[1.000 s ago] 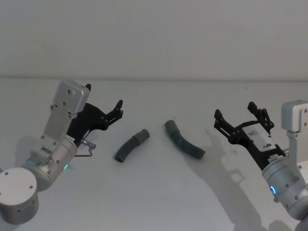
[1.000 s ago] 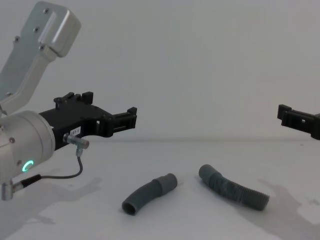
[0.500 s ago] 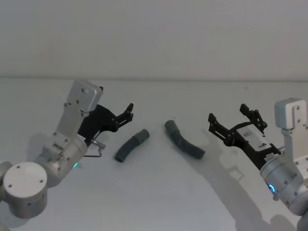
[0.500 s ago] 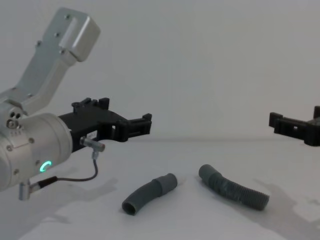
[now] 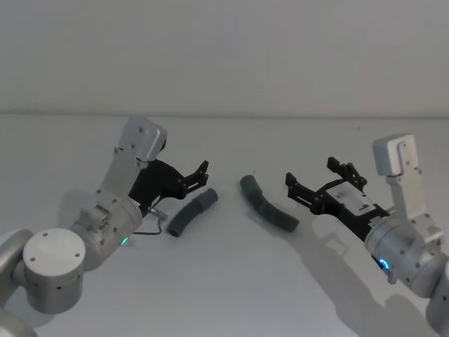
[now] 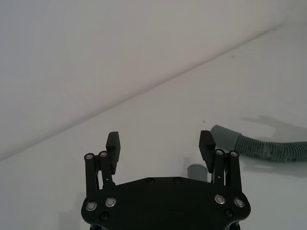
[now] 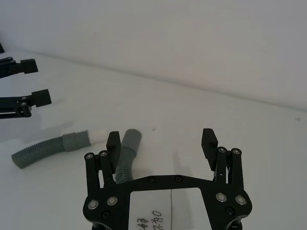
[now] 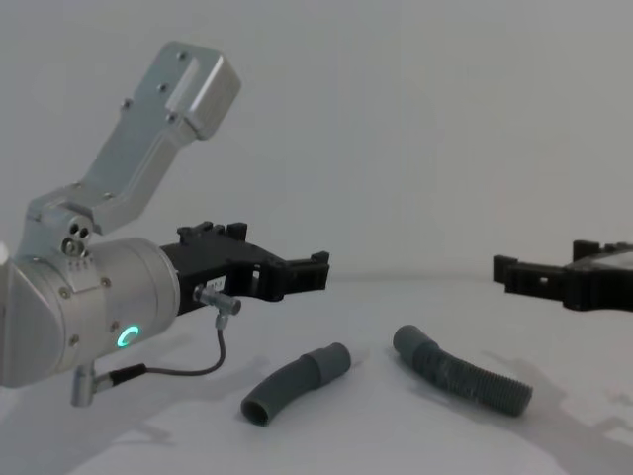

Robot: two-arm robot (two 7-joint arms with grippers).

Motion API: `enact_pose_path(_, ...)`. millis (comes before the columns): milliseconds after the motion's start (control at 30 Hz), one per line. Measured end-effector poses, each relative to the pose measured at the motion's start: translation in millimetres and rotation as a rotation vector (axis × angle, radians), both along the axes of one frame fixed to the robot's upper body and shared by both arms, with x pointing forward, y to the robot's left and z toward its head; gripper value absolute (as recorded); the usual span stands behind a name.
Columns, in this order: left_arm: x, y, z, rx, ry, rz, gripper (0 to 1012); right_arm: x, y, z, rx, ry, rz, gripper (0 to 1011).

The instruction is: Use both hands to pick up one end of the pipe from the table, align the ends, and insert them.

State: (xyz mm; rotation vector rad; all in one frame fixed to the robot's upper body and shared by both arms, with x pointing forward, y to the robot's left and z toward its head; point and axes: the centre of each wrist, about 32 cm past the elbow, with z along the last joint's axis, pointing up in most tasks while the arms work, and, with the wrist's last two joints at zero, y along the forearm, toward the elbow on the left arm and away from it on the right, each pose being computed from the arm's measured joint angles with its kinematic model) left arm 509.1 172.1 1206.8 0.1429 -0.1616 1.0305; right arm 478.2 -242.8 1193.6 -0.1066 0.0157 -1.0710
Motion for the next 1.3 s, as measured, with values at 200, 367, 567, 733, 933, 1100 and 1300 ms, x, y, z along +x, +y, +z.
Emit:
enact_pose_path(200,1.3,-1.4,-0.3,0.008,0.043,-0.011,1001,8.3,6.7,-0.5,0.002,0.051,0.027,1002)
enact_pose_path(367,2.4,-0.6,-1.6,0.02,0.073,-0.023,1001,12.4,12.4,-1.1,0.008,0.079,0.043,1002)
enact_pose_path(567,4.7,1.2,-4.7,0.045,0.105,-0.042,1001,16.2,19.6,-2.6,0.013,0.111,0.063,1002)
enact_pose_path(733,7.7,2.0,-7.8,0.066,0.124,-0.061,1001,19.0,24.8,-4.1,0.012,0.134,0.078,1002)
enact_pose_path(933,12.1,1.1,-10.7,0.091,0.14,-0.086,1001,22.5,30.7,-4.9,0.007,0.16,0.095,1001)
enact_pose_path(1100,16.8,0.2,-11.9,0.111,0.153,-0.102,1001,26.0,34.8,-4.2,-0.001,0.18,0.11,1002)
enact_pose_path(1300,22.4,-0.3,-11.3,0.134,0.17,-0.113,1001,28.6,37.7,-3.6,-0.009,0.197,0.123,1002)
